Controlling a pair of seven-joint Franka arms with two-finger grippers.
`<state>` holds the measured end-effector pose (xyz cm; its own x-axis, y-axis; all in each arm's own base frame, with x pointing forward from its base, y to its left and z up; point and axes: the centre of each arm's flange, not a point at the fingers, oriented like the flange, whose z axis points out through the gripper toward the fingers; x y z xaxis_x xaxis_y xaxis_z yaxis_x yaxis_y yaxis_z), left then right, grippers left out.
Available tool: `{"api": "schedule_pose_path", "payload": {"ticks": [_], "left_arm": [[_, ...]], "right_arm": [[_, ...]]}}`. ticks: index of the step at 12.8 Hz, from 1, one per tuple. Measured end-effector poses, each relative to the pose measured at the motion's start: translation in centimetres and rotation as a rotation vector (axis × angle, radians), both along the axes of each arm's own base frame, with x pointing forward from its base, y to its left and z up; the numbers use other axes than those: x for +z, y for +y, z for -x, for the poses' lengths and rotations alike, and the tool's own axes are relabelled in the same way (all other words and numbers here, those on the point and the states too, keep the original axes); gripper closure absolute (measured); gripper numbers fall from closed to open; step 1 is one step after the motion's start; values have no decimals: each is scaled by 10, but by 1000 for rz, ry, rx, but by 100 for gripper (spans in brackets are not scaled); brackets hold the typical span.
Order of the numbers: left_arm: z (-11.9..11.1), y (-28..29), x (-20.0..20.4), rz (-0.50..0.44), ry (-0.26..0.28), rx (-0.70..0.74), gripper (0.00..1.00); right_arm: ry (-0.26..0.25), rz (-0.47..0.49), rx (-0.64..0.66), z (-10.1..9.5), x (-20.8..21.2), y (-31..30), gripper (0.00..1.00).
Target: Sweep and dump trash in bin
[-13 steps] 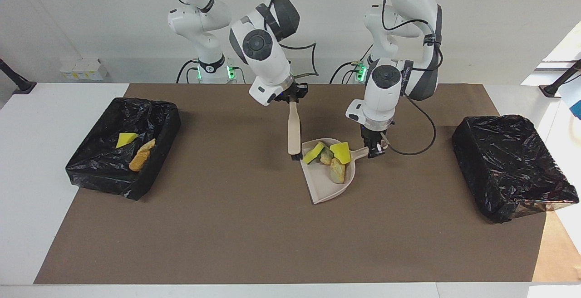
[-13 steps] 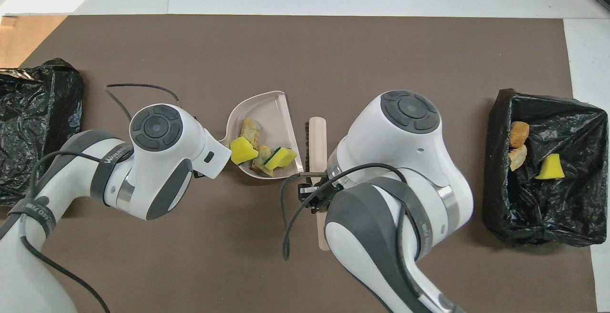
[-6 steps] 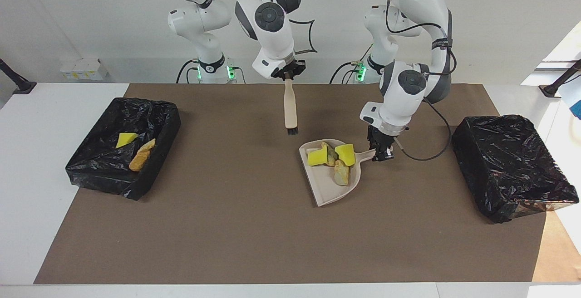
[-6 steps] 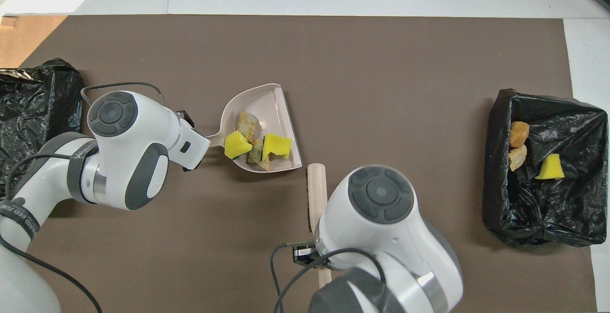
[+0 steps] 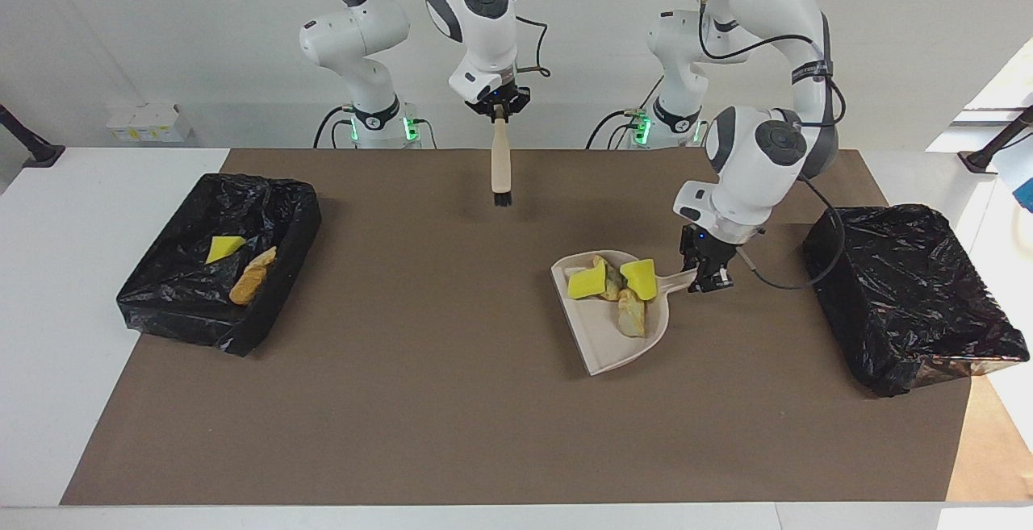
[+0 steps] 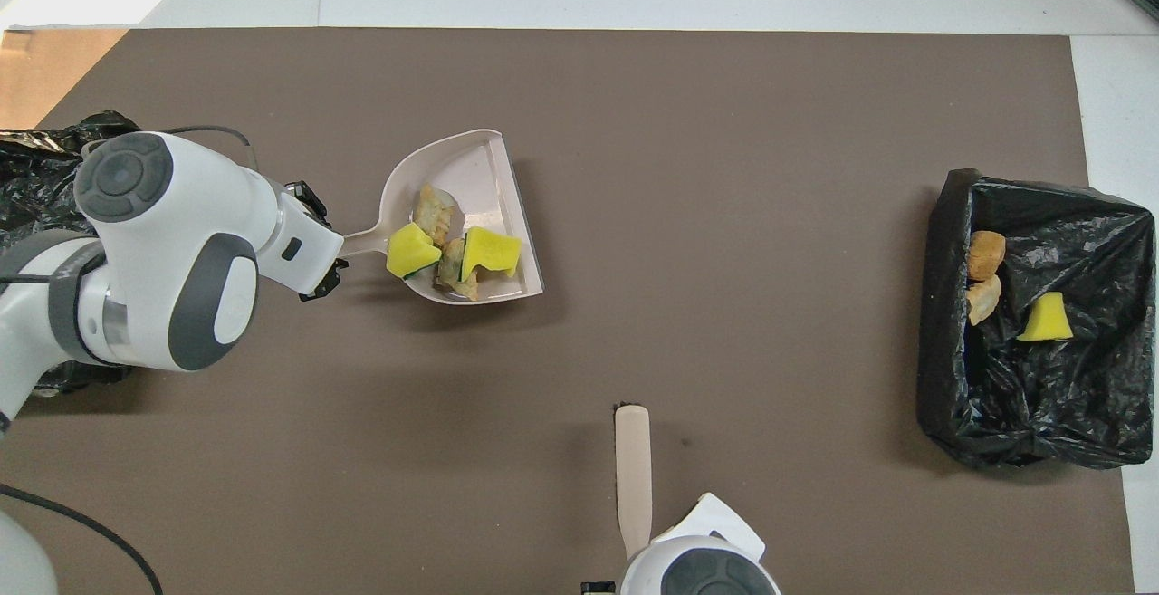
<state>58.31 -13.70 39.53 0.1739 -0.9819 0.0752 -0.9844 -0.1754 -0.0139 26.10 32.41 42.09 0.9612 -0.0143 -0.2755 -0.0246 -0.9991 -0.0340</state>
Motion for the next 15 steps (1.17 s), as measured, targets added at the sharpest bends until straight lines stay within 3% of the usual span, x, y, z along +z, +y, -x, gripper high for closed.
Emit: {"api": "schedule_pose_path", "payload": {"ticks": [3,9,15], "left_arm": [[-23,43,38,0,11,-2,67],[-66,153,68,1,5,19,67],[-68,259,79,-2,-8,-29,67]], "right_arm": [[-23,6,-6,16,-28,2,74],[-27,24,6,29,-77,-1,74],[-9,36,11,29,-92,4,74]]}}
